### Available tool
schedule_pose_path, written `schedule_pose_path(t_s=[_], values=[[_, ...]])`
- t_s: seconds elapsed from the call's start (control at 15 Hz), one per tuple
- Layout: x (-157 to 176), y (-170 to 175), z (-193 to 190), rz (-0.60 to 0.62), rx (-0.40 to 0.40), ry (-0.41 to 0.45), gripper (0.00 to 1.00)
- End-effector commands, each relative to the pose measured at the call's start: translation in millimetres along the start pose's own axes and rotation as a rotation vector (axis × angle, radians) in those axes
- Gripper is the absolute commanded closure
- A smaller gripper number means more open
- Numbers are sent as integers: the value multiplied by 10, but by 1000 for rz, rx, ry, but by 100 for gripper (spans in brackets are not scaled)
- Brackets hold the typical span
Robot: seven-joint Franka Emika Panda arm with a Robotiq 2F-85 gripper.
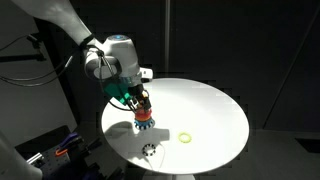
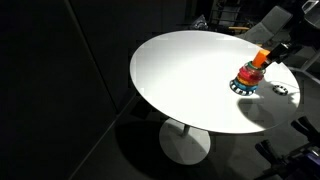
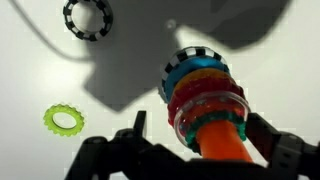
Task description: Pick up the black and white ring from the ring holder and put it on the table
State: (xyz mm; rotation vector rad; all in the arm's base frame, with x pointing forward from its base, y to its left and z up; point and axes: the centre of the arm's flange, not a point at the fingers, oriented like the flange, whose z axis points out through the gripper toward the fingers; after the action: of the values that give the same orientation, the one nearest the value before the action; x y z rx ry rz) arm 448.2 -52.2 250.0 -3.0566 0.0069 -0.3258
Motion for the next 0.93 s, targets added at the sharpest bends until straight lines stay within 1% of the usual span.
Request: schedule_pose_path(t_s=[0.0,0.33,0.87], values=[[12,-33,-29,-32,-16,22,0],[38,-37,8,-58,-39,38,0],[42,-73,100,-85,-52,41,0]])
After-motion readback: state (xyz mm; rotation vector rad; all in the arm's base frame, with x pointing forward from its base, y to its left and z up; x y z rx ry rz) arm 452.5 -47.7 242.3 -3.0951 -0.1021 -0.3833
